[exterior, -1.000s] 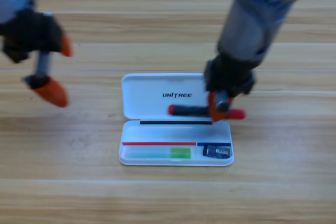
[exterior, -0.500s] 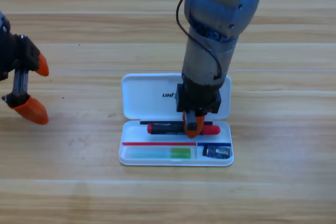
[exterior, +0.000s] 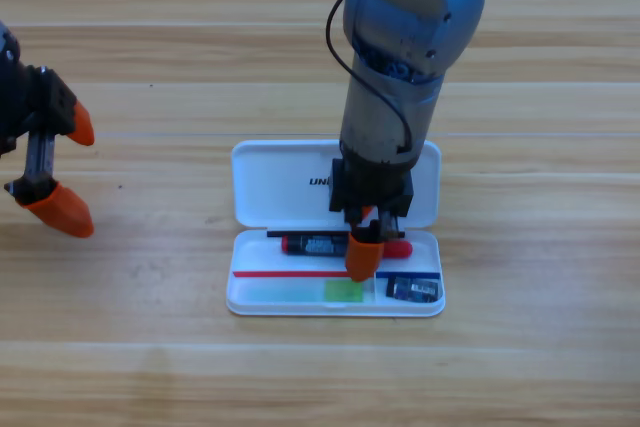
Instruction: Clean up eraser and pencils
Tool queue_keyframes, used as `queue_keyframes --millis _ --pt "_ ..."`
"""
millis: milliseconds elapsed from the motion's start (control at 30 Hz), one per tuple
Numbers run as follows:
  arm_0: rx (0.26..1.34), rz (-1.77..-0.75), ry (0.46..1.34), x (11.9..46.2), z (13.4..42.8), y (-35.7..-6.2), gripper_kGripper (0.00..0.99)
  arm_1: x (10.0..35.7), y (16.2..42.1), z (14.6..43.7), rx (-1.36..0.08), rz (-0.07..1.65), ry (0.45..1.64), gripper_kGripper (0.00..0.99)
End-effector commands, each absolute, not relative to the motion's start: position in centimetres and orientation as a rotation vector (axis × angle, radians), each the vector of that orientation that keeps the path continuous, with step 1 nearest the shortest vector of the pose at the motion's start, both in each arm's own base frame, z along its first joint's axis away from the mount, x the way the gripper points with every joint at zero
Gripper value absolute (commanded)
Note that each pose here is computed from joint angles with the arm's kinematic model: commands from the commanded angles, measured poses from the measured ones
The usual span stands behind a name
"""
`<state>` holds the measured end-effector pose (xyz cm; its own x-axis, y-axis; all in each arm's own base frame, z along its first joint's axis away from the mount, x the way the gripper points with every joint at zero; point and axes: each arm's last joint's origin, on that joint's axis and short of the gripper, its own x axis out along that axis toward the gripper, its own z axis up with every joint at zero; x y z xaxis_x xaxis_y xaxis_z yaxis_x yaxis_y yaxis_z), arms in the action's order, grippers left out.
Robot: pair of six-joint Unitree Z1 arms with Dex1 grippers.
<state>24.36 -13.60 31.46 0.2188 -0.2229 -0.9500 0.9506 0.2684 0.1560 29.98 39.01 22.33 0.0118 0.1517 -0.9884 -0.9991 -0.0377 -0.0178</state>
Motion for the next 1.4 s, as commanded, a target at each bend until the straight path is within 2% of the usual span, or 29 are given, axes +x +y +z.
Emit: queue_keyframes --millis 33,200,400,667,767,900,1033,1067,1200,1400 --pt "0.918 -0.994 0.984 24.1 31.6 -13.0 0.989 27.6 38.0 26.1 -1.118 1.306 1.024 0.945" --pt "0.897 -0.975 0.924 24.9 33.3 -13.2 0.988 24.6 35.6 30.2 -1.068 1.369 0.975 0.945" --pt "0.872 -0.937 0.848 27.2 35.5 -13.4 0.988 20.4 31.6 35.1 -0.925 1.495 0.894 0.945" --pt "0.845 -0.898 0.787 31.2 37.1 -13.6 0.985 15.7 25.5 39.1 -0.756 1.513 0.736 0.951" --pt "0.842 -0.905 0.772 33.2 37.0 -14.5 0.93 14.1 22.7 41.1 -0.706 1.501 0.672 0.959" --pt "0.815 -0.937 0.76 36.1 36.3 -15.6 0.769 12.2 20.1 42.1 -0.651 1.481 0.577 0.963" --pt "0.765 -0.977 0.756 38.7 35.1 -16.1 0.537 11.7 19.6 41.9 -0.612 1.487 0.561 0.968" --pt "0.75 -0.992 0.756 39.3 34.7 -16.1 0.449 11.8 19.8 41.6 -0.605 1.495 0.567 0.969" --pt "0.704 -1.059 0.768 41.7 32.3 -16.2 0.0 12.1 20.5 40.9 -0.59 1.53 0.6 0.971" --pt "0.591 -1.134 0.82 44.4 27.8 -14.8 0.0 12.6 21.3 40.3 -0.587 1.537 0.606 0.971"
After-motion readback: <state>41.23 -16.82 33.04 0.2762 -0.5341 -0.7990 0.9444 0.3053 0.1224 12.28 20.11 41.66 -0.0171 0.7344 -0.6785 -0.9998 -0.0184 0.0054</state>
